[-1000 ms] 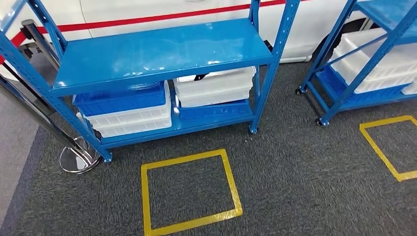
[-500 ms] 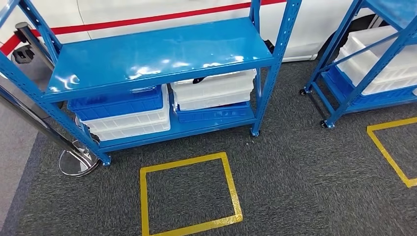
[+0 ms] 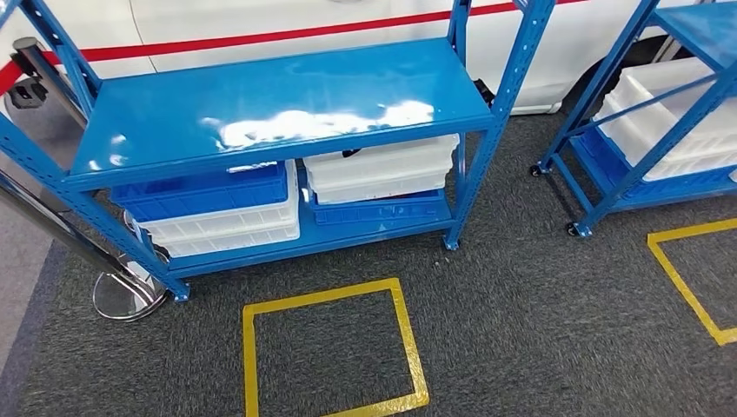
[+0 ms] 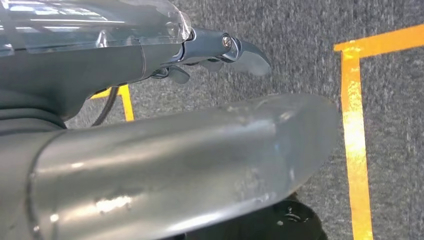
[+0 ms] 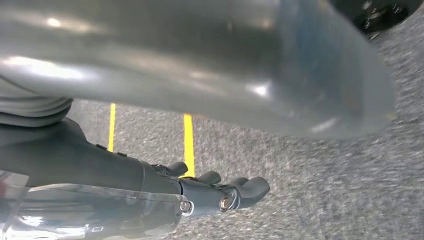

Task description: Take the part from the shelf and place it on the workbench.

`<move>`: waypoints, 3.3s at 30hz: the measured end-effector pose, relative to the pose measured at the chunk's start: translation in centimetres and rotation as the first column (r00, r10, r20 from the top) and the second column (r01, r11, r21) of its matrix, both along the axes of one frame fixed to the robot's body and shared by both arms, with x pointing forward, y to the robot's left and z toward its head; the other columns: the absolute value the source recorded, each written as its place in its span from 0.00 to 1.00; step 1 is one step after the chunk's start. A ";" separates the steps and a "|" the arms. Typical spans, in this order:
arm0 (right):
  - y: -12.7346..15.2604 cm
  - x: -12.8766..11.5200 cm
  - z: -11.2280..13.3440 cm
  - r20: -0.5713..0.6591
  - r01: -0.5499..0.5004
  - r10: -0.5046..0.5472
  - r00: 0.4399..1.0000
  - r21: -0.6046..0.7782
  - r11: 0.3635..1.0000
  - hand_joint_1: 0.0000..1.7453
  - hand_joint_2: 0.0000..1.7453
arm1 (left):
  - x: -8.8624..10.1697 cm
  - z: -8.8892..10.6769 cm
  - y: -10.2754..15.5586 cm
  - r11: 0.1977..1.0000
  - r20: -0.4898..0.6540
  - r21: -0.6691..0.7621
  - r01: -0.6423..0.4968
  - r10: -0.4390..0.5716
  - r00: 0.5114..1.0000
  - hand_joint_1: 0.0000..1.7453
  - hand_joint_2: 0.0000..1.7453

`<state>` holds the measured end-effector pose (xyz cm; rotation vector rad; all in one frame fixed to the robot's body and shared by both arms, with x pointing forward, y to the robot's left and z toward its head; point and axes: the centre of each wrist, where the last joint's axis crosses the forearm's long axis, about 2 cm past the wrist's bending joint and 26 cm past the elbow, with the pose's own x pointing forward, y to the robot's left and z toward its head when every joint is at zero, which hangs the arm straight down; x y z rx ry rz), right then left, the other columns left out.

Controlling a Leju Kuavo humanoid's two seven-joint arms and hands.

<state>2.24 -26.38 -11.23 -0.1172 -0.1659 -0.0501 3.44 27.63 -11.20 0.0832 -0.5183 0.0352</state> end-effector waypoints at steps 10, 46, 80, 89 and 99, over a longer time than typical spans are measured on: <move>-0.2 -0.3 0.0 -0.006 0.002 -0.002 1.000 -0.005 1.000 0.00 0.00 | 0.1 0.0 -0.6 1.000 0.001 -0.012 -0.001 0.001 1.000 0.00 0.00; 0.0 -0.9 -0.1 -0.035 0.016 -0.015 0.999 0.013 1.000 0.00 0.00 | -0.1 0.0 -0.8 1.000 -0.003 -0.018 -0.005 0.005 1.000 0.00 0.00; 1.6 -0.6 0.1 -0.024 -0.004 0.006 1.000 0.057 0.998 0.00 1.00 | -0.7 0.0 -0.5 1.000 -0.033 0.012 0.011 -0.011 0.999 0.00 0.00; 1.6 -0.5 0.1 -0.002 0.006 -0.006 1.000 0.041 0.999 0.00 0.00 | -0.8 0.0 -0.6 1.000 -0.036 0.018 0.010 -0.009 0.999 0.00 0.00; 1.7 -0.6 0.1 -0.003 0.012 -0.012 1.000 0.042 0.999 0.00 1.00 | -0.7 0.0 -0.2 0.997 -0.046 0.075 0.003 0.000 0.999 0.00 1.00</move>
